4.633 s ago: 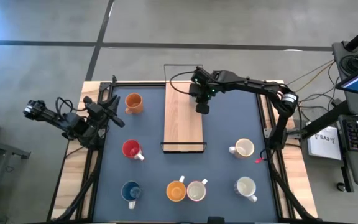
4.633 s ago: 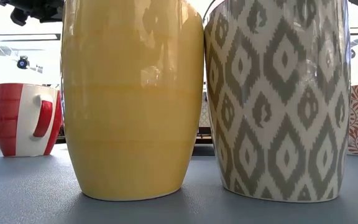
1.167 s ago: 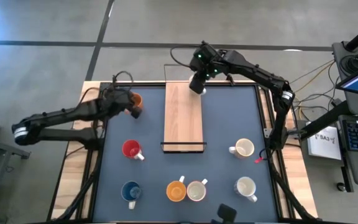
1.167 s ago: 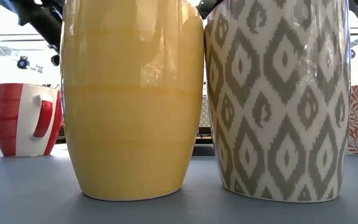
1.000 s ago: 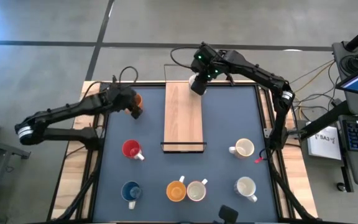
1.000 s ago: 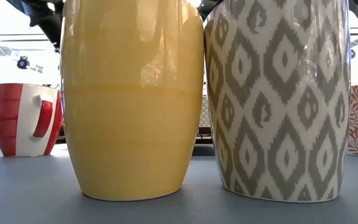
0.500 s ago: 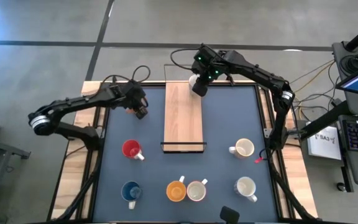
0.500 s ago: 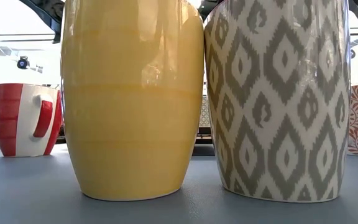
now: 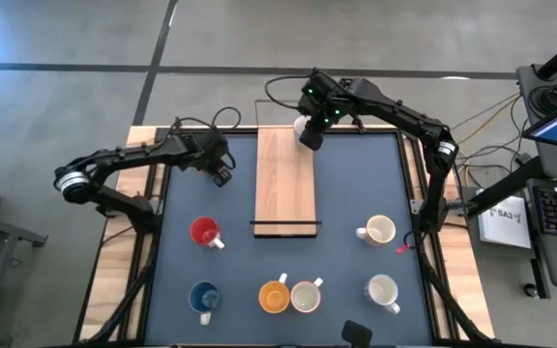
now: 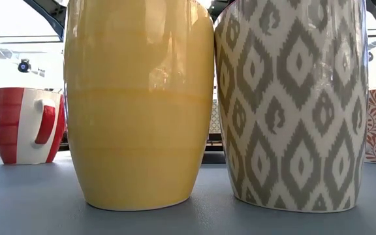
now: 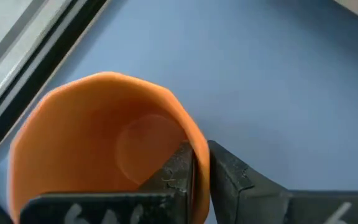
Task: Place coffee mugs
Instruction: Put the orange mug on the shelf
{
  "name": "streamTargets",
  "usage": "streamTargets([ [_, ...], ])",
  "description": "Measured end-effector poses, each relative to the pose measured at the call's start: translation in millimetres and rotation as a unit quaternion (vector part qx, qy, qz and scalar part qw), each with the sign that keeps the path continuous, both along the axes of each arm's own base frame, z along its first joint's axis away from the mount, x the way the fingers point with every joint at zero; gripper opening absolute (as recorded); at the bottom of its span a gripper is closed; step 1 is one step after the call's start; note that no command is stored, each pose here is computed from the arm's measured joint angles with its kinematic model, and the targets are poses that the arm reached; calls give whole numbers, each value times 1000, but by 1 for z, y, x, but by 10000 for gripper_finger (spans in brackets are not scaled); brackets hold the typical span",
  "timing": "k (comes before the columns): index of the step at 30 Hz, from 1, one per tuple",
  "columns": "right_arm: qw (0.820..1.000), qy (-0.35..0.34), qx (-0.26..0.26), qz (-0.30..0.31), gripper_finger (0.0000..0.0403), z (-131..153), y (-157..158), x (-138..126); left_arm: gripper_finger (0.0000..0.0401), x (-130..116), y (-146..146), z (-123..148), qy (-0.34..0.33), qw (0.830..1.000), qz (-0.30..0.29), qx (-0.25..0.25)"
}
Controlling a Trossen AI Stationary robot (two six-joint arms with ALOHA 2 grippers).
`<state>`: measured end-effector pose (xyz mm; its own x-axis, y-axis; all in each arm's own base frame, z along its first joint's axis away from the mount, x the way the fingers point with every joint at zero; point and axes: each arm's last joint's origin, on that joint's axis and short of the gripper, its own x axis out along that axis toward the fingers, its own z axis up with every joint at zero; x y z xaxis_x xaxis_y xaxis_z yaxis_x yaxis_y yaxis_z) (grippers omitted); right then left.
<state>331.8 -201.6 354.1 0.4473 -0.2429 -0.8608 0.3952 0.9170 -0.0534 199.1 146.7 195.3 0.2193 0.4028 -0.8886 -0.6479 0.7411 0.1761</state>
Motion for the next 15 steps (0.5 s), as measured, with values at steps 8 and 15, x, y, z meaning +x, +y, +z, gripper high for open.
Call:
streamTargets([
  [8, 1000, 0, 0, 0, 95, 0, 0, 0, 10, 6, 1, 14, -33, 999, -13, -12],
  [15, 1000, 0, 0, 0, 95, 0, 0, 0, 9, 29, -1, 50, -97, 990, -102, -2],
])
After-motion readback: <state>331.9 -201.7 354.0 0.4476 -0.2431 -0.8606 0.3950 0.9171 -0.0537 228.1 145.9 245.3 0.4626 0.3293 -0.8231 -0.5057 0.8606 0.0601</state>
